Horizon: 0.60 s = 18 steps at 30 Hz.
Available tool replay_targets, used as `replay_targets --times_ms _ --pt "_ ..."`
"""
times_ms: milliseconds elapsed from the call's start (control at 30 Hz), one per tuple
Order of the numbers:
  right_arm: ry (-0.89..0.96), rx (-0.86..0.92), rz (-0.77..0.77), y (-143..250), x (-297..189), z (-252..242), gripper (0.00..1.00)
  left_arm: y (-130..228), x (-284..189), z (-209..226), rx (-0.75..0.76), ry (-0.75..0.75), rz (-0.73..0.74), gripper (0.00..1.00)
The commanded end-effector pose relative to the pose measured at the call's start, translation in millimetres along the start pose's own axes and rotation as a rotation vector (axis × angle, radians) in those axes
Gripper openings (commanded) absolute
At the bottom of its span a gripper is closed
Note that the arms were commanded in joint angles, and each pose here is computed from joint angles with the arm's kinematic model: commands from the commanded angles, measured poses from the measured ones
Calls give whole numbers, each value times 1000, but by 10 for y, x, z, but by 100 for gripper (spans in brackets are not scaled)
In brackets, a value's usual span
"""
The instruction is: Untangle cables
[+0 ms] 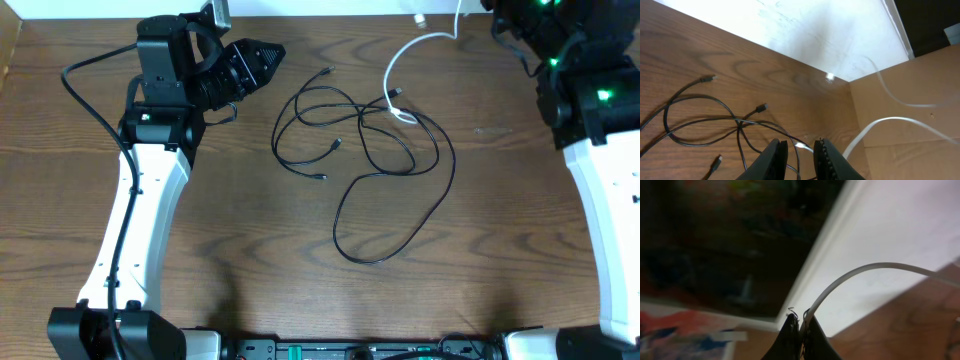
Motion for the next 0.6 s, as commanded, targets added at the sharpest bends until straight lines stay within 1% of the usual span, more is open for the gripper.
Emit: replay_targets --times_ms 0,167,200,267,367,467,567 --pt "-71 35 5 17 -93 209 1 -60 -75 -127 42 16 -26 24" --pt "-148 9 -64 -139 -166 384 2 -42 -75 -110 33 9 -18 24" --pt "-158 -34 -89 -196 -180 401 2 -39 -75 -107 32 7 -17 24" --pt "-156 -194 -149 -323 -206 405 1 -32 -75 -101 29 5 -14 24" --pt "-82 -455 -217 -485 -233 299 1 -34 -75 -101 29 5 -15 24" --pt "39 -539 -251 -682 -280 62 1 -43 -75 -90 28 -4 -21 24" --pt "141 -584 -277 -1024 -415 -216 1 -50 -75 -83 29 -9 -27 24"
Point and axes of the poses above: each gripper's point midway between its finger pads, its own x axis out along the fingers, its own z axis along the line the jaws close on, y = z × x, the point moved 4 cm from there along -x, back along the fingers, and after that the axes turned 4 degrees about -x, right-handed, at the moved point
